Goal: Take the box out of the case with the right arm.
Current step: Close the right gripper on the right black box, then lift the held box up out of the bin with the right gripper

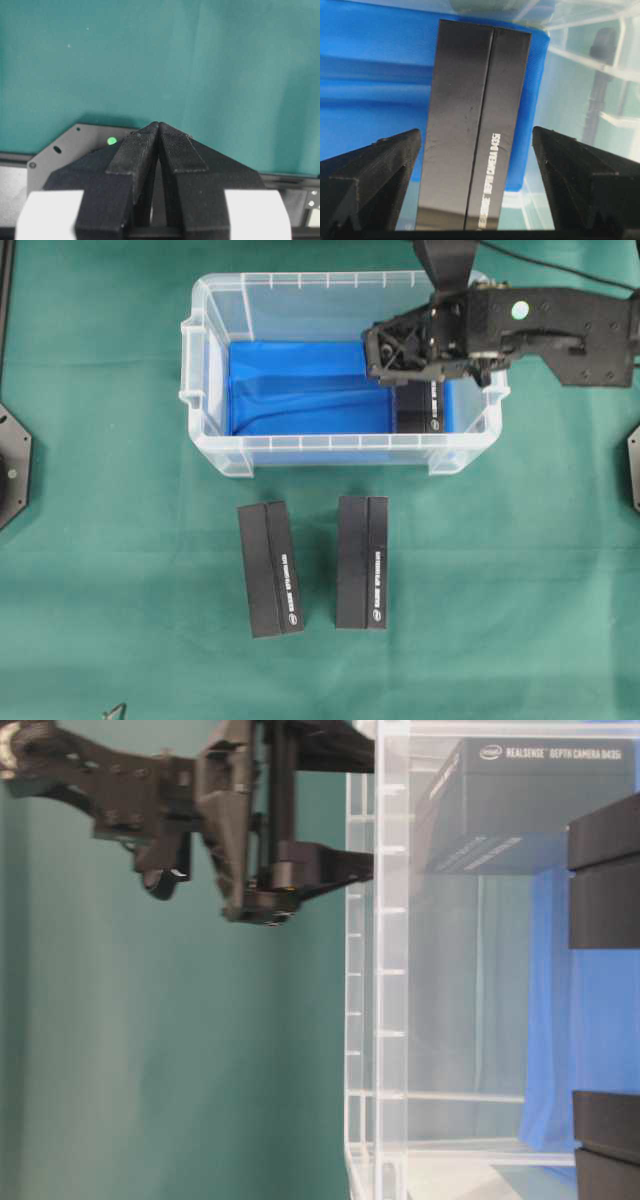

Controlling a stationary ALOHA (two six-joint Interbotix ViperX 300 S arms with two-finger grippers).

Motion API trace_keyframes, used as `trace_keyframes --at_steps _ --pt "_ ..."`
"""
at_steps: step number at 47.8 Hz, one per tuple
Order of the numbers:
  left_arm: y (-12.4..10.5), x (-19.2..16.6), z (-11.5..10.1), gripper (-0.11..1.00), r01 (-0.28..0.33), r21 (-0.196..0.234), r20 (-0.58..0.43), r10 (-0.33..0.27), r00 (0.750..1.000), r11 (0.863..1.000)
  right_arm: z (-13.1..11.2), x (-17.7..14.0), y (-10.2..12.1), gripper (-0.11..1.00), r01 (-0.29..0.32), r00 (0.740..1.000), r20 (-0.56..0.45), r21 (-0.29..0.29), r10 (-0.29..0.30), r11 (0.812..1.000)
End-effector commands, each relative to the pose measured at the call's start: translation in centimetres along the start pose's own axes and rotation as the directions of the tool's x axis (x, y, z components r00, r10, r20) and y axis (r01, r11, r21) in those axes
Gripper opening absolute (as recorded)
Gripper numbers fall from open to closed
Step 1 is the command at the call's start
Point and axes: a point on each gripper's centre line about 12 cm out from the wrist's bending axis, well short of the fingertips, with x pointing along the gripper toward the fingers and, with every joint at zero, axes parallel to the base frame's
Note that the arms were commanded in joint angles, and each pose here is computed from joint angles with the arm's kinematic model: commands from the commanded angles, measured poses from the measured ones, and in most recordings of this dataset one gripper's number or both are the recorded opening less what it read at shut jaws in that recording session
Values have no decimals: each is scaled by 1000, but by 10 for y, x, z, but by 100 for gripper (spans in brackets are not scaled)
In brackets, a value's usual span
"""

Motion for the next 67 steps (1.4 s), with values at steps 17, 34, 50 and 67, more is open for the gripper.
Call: trace_keyframes --at_steps 17,34,50,67 --pt "0 -1 3 0 -2 2 7 2 1000 1000 -9 21 5 88 -22 999 -25 21 23 1000" --pt "0 -2 3 0 0 2 11 0 1000 1000 -15 28 6 88 0 998 -63 37 2 999" --pt "0 -2 2 0 0 2 13 0 1000 1000 -20 24 6 65 14 995 -101 60 -8 998" --pt "0 -2 2 0 0 2 13 0 1000 1000 -19 17 11 65 8 996 -92 59 -3 998"
